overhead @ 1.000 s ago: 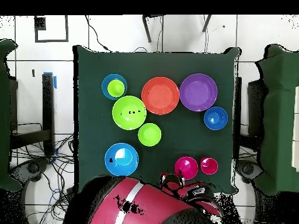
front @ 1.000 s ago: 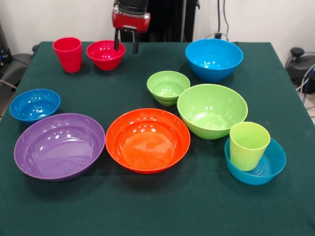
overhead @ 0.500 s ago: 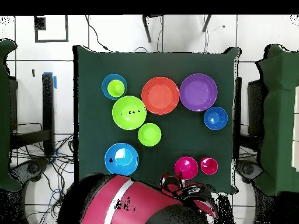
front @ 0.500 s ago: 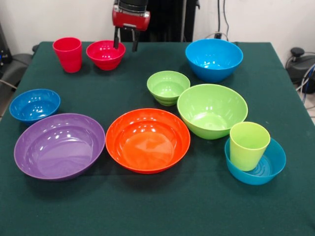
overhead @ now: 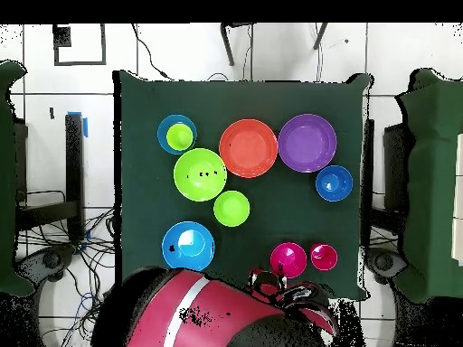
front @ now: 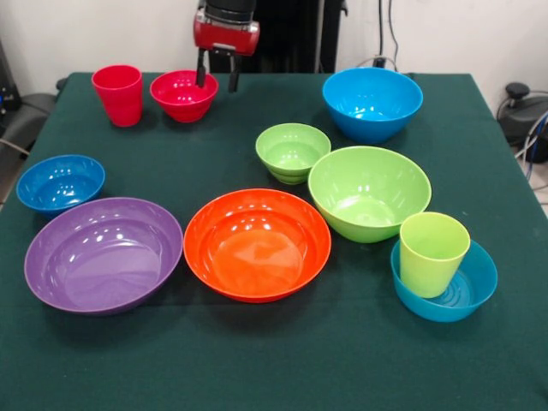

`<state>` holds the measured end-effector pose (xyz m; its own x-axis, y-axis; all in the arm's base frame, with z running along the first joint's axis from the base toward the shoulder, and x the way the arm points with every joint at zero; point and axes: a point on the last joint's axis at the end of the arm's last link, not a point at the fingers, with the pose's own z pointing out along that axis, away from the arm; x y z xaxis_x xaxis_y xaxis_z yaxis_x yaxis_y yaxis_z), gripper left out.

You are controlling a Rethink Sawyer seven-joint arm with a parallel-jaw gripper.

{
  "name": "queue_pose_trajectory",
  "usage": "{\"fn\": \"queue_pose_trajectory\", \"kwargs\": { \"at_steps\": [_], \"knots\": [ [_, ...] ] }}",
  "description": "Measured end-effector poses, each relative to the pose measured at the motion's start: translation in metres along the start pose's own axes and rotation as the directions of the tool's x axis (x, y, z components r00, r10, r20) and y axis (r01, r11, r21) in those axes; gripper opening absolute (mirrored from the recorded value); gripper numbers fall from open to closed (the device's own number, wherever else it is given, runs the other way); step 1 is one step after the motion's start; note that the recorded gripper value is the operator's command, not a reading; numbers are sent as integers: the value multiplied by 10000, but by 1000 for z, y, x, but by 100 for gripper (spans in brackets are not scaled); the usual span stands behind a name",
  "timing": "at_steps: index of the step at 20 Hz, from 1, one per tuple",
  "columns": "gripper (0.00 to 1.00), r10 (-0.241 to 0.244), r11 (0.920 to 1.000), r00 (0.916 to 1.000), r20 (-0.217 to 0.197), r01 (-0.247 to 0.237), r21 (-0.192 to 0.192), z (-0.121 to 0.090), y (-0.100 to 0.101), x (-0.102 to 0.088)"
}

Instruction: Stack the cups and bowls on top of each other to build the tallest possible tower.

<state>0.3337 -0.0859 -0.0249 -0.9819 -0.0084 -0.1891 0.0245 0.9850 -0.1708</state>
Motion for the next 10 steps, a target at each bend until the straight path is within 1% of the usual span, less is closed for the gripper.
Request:
{"fn": "queue_pose_trajectory", "kwargs": {
  "at_steps": [2,3,7,10],
  "knots": [
    [100,22,10000,9999,171,-20,-69,1,0,-3],
    [0,33,9999,9997,256,-30,-104,1,0,-4],
    [0,174,9995,9981,594,-158,-263,1,-3,-8],
    [0,248,9993,9973,695,-228,-305,1,-5,-9]
  ]
}}
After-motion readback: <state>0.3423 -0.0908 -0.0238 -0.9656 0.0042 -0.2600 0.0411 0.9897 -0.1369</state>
